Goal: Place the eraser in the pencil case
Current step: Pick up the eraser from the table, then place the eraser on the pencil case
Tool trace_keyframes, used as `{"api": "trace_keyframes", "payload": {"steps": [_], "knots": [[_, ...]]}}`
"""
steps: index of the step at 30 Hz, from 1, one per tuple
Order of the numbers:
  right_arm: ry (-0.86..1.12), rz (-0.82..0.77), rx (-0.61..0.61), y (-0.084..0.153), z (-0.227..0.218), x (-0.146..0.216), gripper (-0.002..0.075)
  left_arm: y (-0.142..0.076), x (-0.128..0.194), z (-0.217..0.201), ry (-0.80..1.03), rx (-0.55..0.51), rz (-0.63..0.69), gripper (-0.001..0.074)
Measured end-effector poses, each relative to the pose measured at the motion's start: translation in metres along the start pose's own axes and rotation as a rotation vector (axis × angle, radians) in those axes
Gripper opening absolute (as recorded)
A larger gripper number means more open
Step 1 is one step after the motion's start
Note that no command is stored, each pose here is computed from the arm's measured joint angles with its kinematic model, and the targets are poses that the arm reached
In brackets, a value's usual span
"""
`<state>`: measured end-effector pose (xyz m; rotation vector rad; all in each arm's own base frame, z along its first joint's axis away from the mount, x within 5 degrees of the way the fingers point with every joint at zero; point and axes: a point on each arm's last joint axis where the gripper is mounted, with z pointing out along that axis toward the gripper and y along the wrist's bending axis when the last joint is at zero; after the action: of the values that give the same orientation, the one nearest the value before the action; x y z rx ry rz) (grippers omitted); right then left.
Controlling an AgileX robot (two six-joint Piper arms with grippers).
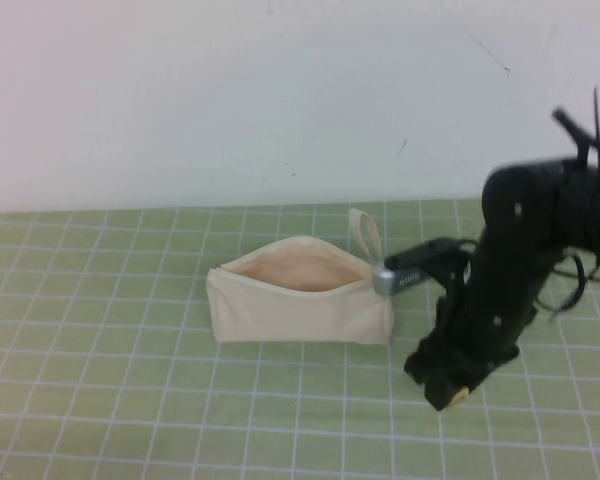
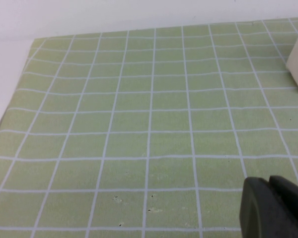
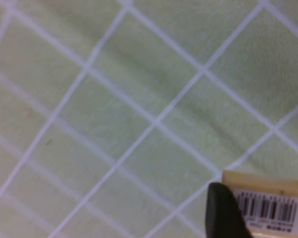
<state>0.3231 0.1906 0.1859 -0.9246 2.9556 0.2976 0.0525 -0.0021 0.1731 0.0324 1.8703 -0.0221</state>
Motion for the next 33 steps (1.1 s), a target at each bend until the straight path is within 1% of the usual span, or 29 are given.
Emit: {"api": "trace_keyframes", "payload": {"steps": [3,5,7,12,14,17,19,22,24,26,29,33], "knots": [[0.001,-0.018,-0.040,0.008,-0.030,-0.013,0.0302,0.000,0.000,0.000,0.000,0.000,0.000,-0.0001],[-0.051,-0.026,-0.084,0.015,-0.049,-0.024,0.0302,0.000,0.000,0.000,0.000,0.000,0.000,-0.0001],[-0.155,-0.047,-0.143,0.023,-0.071,-0.038,0.0302,0.000,0.000,0.000,0.000,0.000,0.000,-0.0001],[-0.522,-0.126,-0.269,0.040,-0.109,-0.071,0.0302,0.000,0.000,0.000,0.000,0.000,0.000,-0.0001],[-0.655,-0.146,-0.283,0.042,-0.116,-0.082,0.0302,0.000,0.000,0.000,0.000,0.000,0.000,-0.0001],[-0.750,-0.143,-0.277,0.040,-0.115,-0.092,0.0302,0.000,0.000,0.000,0.000,0.000,0.000,-0.0001],[-0.749,-0.133,-0.276,0.037,-0.107,-0.096,0.0302,0.000,0.000,0.000,0.000,0.000,0.000,-0.0001],[-0.696,-0.125,-0.293,0.034,-0.087,-0.100,0.0302,0.000,0.000,0.000,0.000,0.000,0.000,-0.0001],[-0.651,-0.125,-0.308,0.033,-0.075,-0.101,0.0317,0.000,0.000,0.000,0.000,0.000,0.000,-0.0001],[-0.619,-0.128,-0.319,0.033,-0.067,-0.101,0.0354,0.000,0.000,0.000,0.000,0.000,0.000,-0.0001],[-0.609,-0.132,-0.324,0.033,-0.066,-0.101,0.0406,0.000,0.000,0.000,0.000,0.000,0.000,-0.0001],[-0.622,-0.155,-0.317,0.035,-0.075,-0.102,0.0417,0.000,0.000,0.000,0.000,0.000,0.000,-0.0001]]}}
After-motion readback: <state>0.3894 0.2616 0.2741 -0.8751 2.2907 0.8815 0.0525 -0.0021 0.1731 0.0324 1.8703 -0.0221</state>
